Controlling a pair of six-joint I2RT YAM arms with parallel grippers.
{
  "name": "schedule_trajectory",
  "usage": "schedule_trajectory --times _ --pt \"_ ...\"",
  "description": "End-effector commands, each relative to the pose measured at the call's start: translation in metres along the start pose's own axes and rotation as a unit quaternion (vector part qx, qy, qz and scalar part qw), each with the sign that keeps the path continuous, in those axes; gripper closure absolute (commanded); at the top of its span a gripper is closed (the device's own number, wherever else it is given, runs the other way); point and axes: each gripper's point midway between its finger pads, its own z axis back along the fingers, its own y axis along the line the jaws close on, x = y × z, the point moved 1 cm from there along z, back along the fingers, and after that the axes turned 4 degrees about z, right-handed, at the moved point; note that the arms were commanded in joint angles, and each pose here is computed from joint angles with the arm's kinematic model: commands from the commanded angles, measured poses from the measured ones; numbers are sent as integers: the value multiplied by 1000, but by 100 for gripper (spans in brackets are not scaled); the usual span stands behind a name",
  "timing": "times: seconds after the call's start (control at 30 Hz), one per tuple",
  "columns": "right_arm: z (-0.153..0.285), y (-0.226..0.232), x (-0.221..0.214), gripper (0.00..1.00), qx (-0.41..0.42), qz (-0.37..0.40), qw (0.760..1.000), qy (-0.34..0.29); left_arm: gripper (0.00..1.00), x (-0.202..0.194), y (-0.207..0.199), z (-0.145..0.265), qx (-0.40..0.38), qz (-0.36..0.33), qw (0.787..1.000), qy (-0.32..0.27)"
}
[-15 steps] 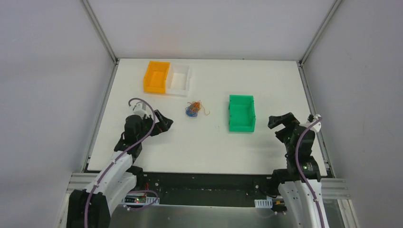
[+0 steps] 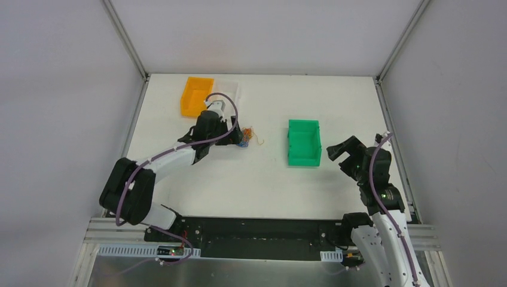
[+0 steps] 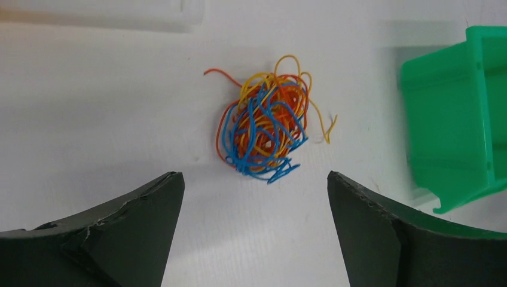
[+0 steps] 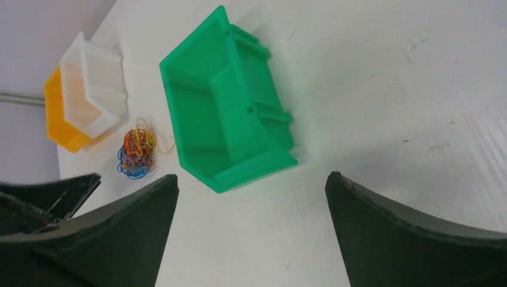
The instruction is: Untangle the cables
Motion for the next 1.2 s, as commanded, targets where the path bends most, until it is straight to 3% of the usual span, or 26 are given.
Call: schedule_trajectory --times 0.0,0.17,0.37,0.4,0.47,0.53,0.6,0.73,0.9,1.17 --pt "8 27 8 3 55 16 998 5 9 31 -21 -29 -3 -47 999 -20" --pt "8 32 7 4 66 17 998 12 26 21 -18 -63 27 -65 997 23" --pt "10 34 5 9 76 21 997 16 50 0 -9 -71 44 -92 993 61" --pt "10 36 3 16 84 29 996 23 55 -2 -7 -69 46 -95 992 63" --pt "10 40 -5 25 98 41 993 46 77 -5 -6 -62 43 -101 992 66" --pt "7 42 -15 26 105 48 990 79 91 -6 -11 -52 23 -104 992 67" --pt "5 48 -28 25 123 56 984 117 98 -9 -19 -40 -5 -104 992 71" --pt "6 70 -50 26 174 70 969 159 100 -21 -36 -11 -68 -73 992 79" --pt "5 102 -69 26 218 100 956 169 100 -34 -47 29 -124 -31 989 73" --pt "-2 153 -118 26 270 164 927 203 100 -27 -68 81 -202 -34 978 45"
